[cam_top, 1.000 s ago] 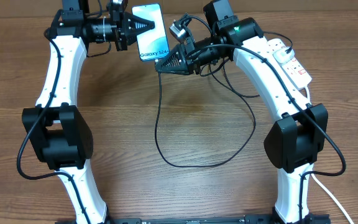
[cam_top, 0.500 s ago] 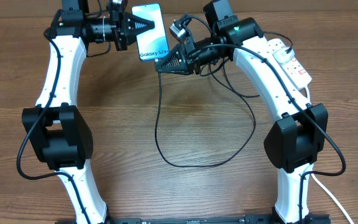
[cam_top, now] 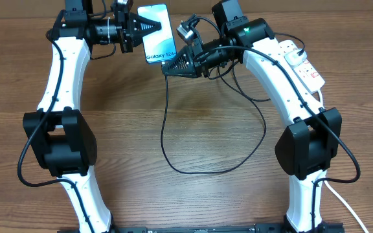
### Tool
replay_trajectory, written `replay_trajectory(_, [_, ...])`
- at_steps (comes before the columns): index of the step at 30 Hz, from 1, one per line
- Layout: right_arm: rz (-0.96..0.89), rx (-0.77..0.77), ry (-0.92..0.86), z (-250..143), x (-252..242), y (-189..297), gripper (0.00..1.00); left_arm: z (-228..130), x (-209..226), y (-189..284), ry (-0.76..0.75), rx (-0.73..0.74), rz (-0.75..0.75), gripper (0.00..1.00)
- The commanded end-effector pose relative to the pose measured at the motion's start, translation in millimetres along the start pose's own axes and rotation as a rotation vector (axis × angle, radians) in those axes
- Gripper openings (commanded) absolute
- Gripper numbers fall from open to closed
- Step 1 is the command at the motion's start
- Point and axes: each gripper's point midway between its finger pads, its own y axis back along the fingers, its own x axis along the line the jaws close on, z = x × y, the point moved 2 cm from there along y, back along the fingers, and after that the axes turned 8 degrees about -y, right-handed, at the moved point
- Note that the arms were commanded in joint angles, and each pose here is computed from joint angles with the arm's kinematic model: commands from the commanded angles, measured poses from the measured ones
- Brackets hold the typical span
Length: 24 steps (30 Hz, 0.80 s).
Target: Plug charger to phone and switch on socket
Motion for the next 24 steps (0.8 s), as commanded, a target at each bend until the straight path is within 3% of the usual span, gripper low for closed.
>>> replay_trajectory(1, [-0.001,-0.021,0.070,-2.0,23.6,6.7,0.04,-8.1,-35.0,1.2,-0.072,0.031,-0.051,0.04])
replay_trajectory(10, [0.001,-0.020,0.069,-2.3,23.9,6.7,0.04,-4.3,-29.9,0.3,-0.073,0.007,-0.017,0.04])
replay_trajectory(20, [-0.459,-0.164,-0.047,7.9,-47.5,14.2,0.04,37.8,18.8,52.1,-0.031,-0.277,0.287,0.04])
replay_trajectory(24, [-0.750,-0.296,-0.170,16.4,-91.6,31.6,0.04,38.4,35.3,75.0,0.006,-0.326,0.370,0.04])
